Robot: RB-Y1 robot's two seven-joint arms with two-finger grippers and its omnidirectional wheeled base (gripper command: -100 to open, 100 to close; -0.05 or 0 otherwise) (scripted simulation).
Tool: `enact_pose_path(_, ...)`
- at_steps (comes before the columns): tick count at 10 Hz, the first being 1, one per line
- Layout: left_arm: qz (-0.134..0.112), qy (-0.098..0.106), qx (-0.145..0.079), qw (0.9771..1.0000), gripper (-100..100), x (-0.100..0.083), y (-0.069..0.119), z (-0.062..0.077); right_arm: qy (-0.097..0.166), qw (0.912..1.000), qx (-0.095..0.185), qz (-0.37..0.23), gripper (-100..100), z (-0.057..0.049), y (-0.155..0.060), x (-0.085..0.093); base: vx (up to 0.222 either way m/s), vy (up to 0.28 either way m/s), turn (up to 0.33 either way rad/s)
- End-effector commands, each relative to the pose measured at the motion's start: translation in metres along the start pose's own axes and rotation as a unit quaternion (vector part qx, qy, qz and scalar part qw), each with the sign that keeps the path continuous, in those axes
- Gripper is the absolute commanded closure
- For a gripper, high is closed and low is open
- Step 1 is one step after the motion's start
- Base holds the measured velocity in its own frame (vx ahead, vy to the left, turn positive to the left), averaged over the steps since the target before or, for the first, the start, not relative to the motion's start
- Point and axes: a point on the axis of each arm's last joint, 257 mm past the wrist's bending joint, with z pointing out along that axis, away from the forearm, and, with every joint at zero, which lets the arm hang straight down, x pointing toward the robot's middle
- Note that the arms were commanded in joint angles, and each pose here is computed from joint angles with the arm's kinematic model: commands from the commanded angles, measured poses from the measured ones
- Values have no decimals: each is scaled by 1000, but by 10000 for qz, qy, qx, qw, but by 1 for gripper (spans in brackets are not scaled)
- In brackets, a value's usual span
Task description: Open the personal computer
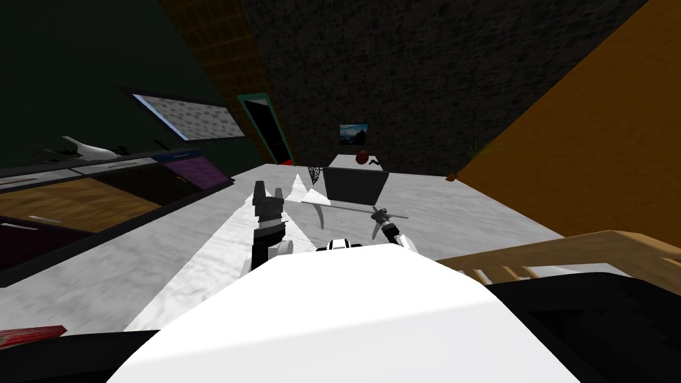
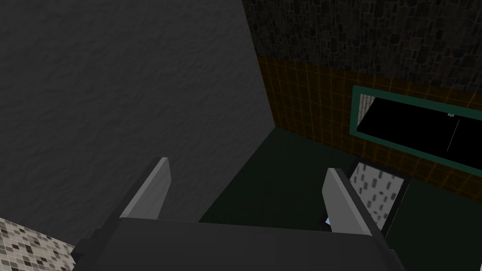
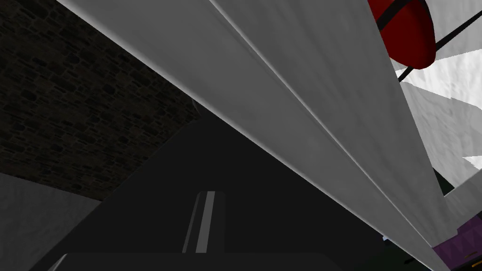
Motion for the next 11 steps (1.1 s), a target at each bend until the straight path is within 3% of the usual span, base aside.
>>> enact_pose_path(1, -1, 0, 0, 10000, 0, 0, 0, 0, -78, 9991, -233, 351, 100, 12, 9, 5, -46, 92, 73)
enact_pose_path(3, 0, 0, 0, 10000, 0, 0, 0, 0, -78, 9995, -258, 189, 100, 10, -4, 12, -20, 25, -4)
enact_pose_path(4, 1, 0, 0, 10000, 0, 0, 0, 0, -113, 9980, -382, 497, 100, 23, 3, 11, -38, 76, 136)
enact_pose_path(7, 0, 0, 0, 10000, 0, 0, 0, 0, -58, 9981, -490, 375, 100, 18, -8, 26, -29, 43, 10)
enact_pose_path(8, 1, 0, 0, 10000, 0, 0, 0, 0, -64, 9961, -613, 639, 100, 30, -3, 26, -52, 71, 112)
enact_pose_path(9, 0, 0, 0, 10000, 0, 0, 0, 0, 31, 9954, -689, 671, 100, 25, -2, 38, -50, 90, 79)
enact_pose_path(11, 0, 0, 0, 10000, 0, 0, 0, 0, 51, 9962, -699, 520, 100, 23, -17, 44, -12, 25, -9)
